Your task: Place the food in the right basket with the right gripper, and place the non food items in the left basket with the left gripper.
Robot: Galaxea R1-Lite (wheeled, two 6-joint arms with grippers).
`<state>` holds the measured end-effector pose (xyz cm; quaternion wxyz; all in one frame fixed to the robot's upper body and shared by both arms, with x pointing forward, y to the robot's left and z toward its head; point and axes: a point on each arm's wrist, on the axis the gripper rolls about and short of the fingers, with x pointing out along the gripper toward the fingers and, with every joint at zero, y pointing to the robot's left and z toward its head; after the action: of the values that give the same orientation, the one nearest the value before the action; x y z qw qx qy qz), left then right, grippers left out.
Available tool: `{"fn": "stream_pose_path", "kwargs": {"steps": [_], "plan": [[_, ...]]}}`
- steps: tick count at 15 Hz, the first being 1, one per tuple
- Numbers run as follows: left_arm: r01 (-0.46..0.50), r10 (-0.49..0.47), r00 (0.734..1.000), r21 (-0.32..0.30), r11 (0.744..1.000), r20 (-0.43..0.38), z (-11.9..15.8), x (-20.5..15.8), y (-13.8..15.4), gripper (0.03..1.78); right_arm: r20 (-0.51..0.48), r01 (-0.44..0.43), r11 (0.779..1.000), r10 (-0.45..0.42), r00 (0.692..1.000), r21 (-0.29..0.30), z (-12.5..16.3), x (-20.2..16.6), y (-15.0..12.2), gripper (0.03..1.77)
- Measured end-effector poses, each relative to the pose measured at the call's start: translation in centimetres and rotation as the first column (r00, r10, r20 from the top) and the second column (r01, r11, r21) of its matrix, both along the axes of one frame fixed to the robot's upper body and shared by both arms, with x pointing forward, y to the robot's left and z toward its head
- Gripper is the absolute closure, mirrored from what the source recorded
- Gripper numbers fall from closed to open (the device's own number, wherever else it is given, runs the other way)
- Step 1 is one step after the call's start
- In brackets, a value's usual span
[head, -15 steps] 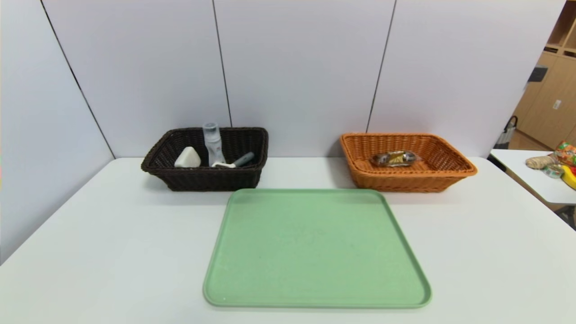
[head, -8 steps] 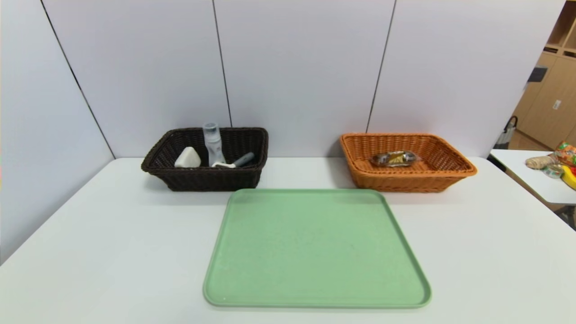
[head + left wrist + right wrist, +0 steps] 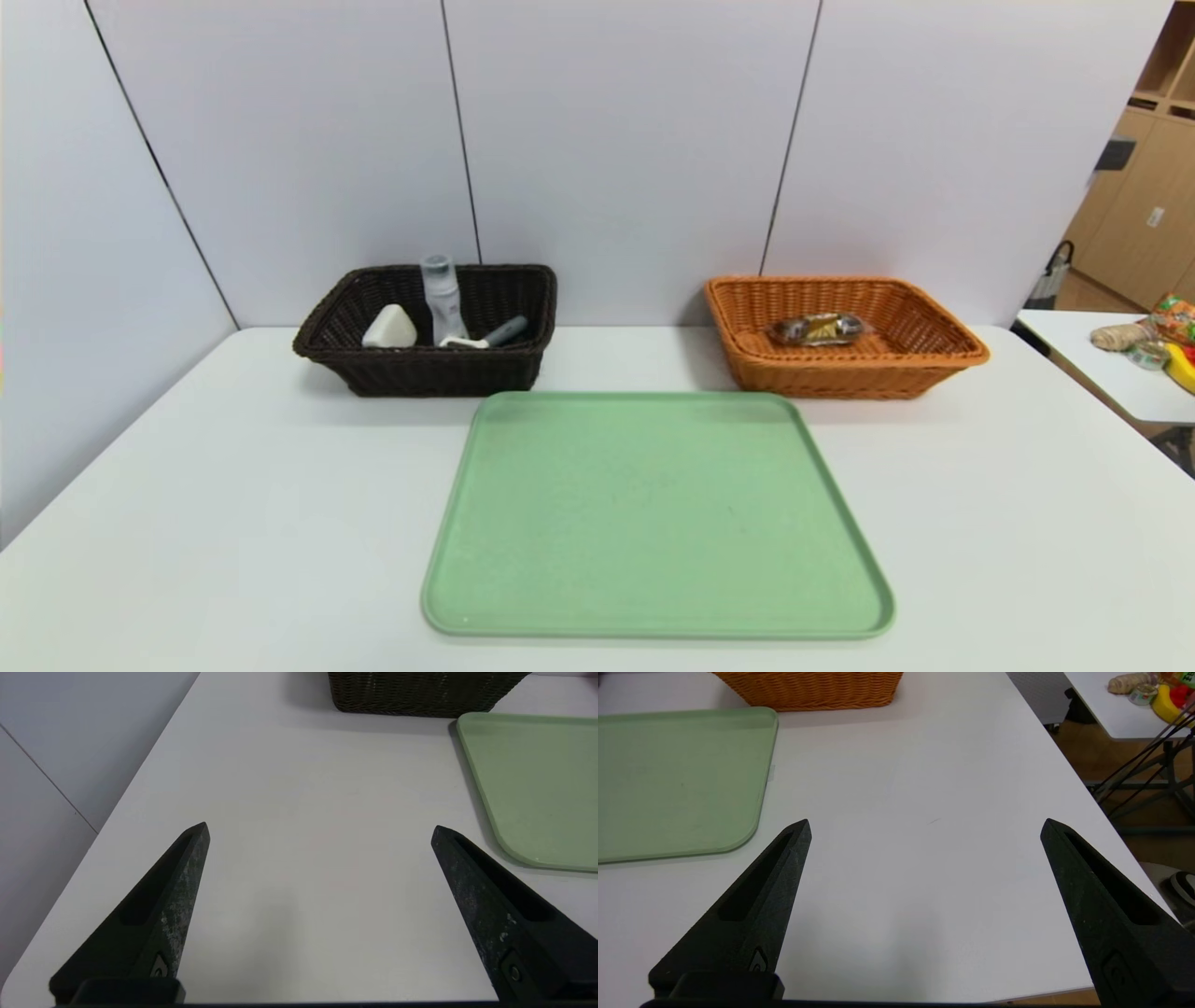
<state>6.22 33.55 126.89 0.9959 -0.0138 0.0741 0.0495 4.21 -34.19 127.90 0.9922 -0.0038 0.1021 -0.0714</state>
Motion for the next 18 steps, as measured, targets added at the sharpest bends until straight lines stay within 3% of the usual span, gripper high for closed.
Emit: {"fn": "stream_pose_path", "kwargs": {"steps": [3,7,10,14,18], "plan": [[0.0,0.001,1.0,0.039,0.999,-0.016,-2.8,0.1,0.0,0.12,0.016,0.002,1.0,-0.002,1.0,-0.002,-1.1,0.8,0.0,0.1],[0.033,-0.039,0.995,0.07,0.997,0.095,-5.7,0.9,-0.1,0.12,0.107,-0.023,0.999,0.028,0.994,-0.049,-4.0,1.7,0.2,0.1],[0.072,-0.08,0.992,0.074,0.995,0.101,-7.3,0.9,-0.2,0.12,0.119,-0.06,0.996,0.067,0.991,-0.059,-6.8,1.7,0.3,0.1],[0.09,-0.099,0.987,0.071,0.993,0.126,-8.4,0.8,-0.2,0.12,0.196,-0.116,0.991,0.127,0.972,-0.064,-8.5,2.3,0.5,0.1],[0.091,-0.1,0.985,0.07,0.993,0.139,-8.6,0.7,-0.2,0.12,0.199,-0.154,0.986,0.165,0.966,-0.07,-9.5,2.7,0.6,0.1]]}}
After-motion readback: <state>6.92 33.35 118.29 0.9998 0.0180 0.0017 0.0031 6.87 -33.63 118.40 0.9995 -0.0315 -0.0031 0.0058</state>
